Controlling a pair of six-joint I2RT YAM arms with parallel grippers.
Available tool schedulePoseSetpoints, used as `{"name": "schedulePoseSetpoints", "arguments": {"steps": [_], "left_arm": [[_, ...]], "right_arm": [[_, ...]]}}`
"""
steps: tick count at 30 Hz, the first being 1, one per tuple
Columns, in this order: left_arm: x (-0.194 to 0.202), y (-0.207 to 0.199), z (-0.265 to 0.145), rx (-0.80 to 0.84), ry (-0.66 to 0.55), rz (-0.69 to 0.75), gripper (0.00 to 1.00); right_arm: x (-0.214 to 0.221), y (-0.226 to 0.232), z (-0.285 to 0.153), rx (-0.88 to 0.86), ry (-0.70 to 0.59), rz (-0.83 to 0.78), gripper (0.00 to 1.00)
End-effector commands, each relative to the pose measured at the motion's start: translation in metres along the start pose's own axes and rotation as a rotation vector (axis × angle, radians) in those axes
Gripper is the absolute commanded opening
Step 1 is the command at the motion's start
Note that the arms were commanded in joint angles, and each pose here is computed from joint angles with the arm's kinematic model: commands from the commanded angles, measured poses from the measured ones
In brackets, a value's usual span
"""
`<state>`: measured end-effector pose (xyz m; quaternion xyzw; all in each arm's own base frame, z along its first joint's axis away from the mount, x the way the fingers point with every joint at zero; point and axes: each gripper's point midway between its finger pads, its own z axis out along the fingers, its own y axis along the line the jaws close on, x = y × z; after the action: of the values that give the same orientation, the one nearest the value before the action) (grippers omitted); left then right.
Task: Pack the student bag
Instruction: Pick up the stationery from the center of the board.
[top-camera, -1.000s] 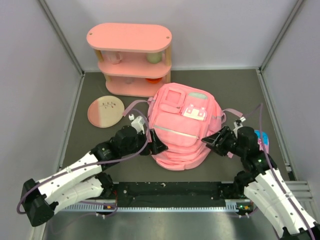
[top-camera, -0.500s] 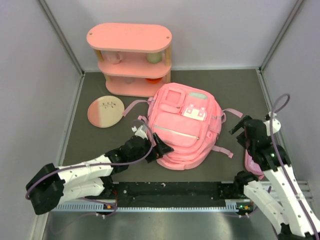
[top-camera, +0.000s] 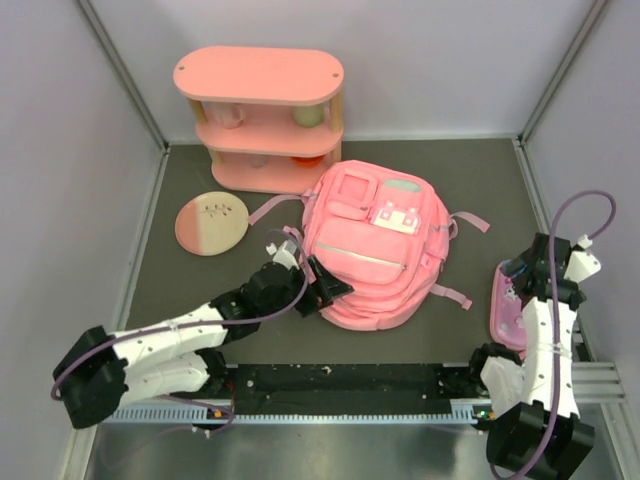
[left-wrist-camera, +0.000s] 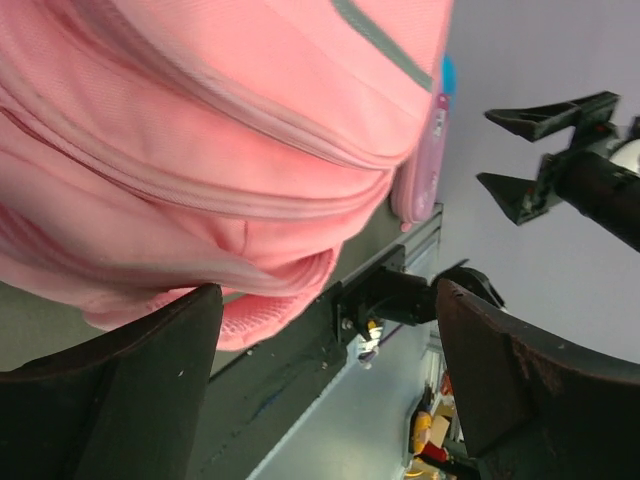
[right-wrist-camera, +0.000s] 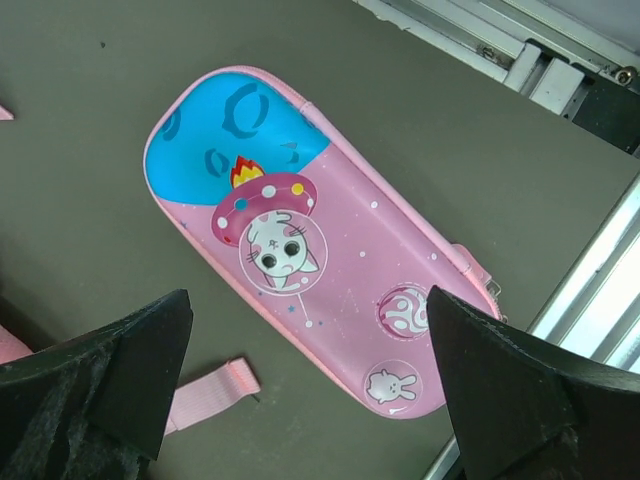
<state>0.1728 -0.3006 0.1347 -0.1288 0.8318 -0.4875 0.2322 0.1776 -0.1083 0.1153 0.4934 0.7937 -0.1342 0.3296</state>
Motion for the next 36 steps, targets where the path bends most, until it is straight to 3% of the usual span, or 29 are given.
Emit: {"name": "schedulePoseSetpoints", "arguments": {"steps": [1,9,12,19,26,36], "left_arm": [[-0.01,-0.038,-0.029,0.091,-0.033,-0.008,0.91],[-0.026,-0.064,-0.049,0.214,-0.118,0.012,0.96],[-0.024,-0.082,-0.041,0.247,-0.086,0.06,0.96],[-0.014,-0.09,-0.015,0.232,0.002,0.122,0.96],[-0.011,-0.084,-0.006,0.237,0.013,0.097,0.96],[-0.004,-0.084,0.0,0.247,0.054,0.096,0.95]], "right_arm": [[-0.016,0.008,0.004,-0.039,-0.024,0.0,0.99],[0.002,0.007,0.034,-0.017,0.053,-0.019,0.99],[0.012,0.012,0.042,-0.04,0.084,-0.027,0.99],[0.059,0.041,0.053,-0.209,0.289,-0.067,0.99],[0.057,0.068,0.032,-0.39,0.298,-0.053,0.99],[0.105,0.117,-0.006,-0.6,0.459,-0.088,0.99]]}}
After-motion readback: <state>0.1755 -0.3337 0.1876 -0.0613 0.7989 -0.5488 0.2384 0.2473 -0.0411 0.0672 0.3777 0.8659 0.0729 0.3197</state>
